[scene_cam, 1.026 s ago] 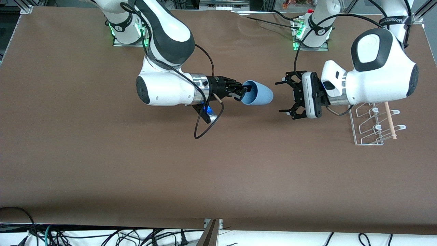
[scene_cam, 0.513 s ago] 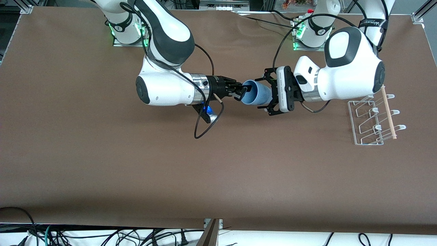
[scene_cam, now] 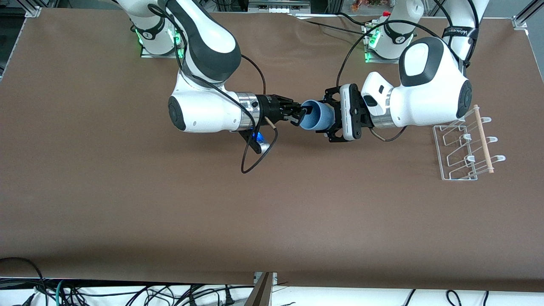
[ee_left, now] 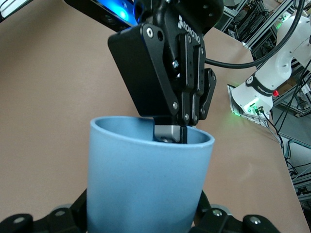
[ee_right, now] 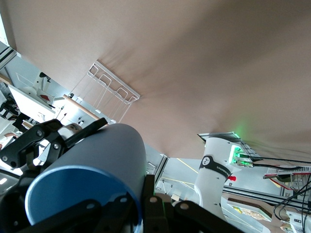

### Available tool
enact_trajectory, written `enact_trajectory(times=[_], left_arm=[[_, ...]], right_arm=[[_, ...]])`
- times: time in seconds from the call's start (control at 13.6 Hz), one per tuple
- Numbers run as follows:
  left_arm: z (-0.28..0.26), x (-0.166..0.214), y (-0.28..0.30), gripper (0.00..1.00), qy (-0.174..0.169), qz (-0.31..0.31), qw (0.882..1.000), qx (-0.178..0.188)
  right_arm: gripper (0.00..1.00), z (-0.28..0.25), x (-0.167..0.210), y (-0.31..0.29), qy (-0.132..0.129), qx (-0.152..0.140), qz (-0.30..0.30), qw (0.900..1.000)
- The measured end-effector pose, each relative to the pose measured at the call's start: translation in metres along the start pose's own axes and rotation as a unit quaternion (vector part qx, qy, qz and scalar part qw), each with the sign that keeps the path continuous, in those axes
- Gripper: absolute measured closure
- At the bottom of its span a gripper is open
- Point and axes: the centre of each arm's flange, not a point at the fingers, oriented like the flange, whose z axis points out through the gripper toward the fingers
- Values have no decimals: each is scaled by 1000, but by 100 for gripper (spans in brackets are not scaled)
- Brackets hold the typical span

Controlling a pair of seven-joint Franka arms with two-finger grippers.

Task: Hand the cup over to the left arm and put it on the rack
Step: 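Grasp the cup body with the left gripper beside the right gripper, then open the right gripper and withdraw it while the left gripper holds, then carry the cup with the left gripper over the wire rack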

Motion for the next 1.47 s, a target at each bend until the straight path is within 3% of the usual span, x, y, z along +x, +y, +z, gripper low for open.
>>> enact_trajectory(times=[0.15,0.22,0.66,0.81,0.88,1.03,1.17,1.32,1.47], left_arm=[[0,0,0,20,0,0,1000,1],[0,0,0,20,0,0,1000,1],[-2,-2,-1,20,-1,-1,1000,1],[-6,-9,-3,20,-30,6,1000,4],[-10,-15,-6,20,-49,9,999,9],[-18,-32,-10,20,-95,10,995,6],[-24,-49,-14,20,-160,3,987,12],[-31,-63,-18,20,-232,-6,972,35],[-39,-79,-23,20,-313,-14,948,63]], right_arm=[[95,-1,0,0,0,1,0,1000],[88,-4,2,-1,2,3,0,1000],[26,-97,47,2,-2,13,1,1000],[6,-156,69,14,16,-1,-4,1000],[2,-187,80,25,39,-21,-11,999],[1,-248,98,47,116,-65,-25,991],[1,-300,107,66,204,-112,-37,972],[1,-335,116,82,263,-147,-31,953],[1,-364,122,94,302,-173,-34,937]])
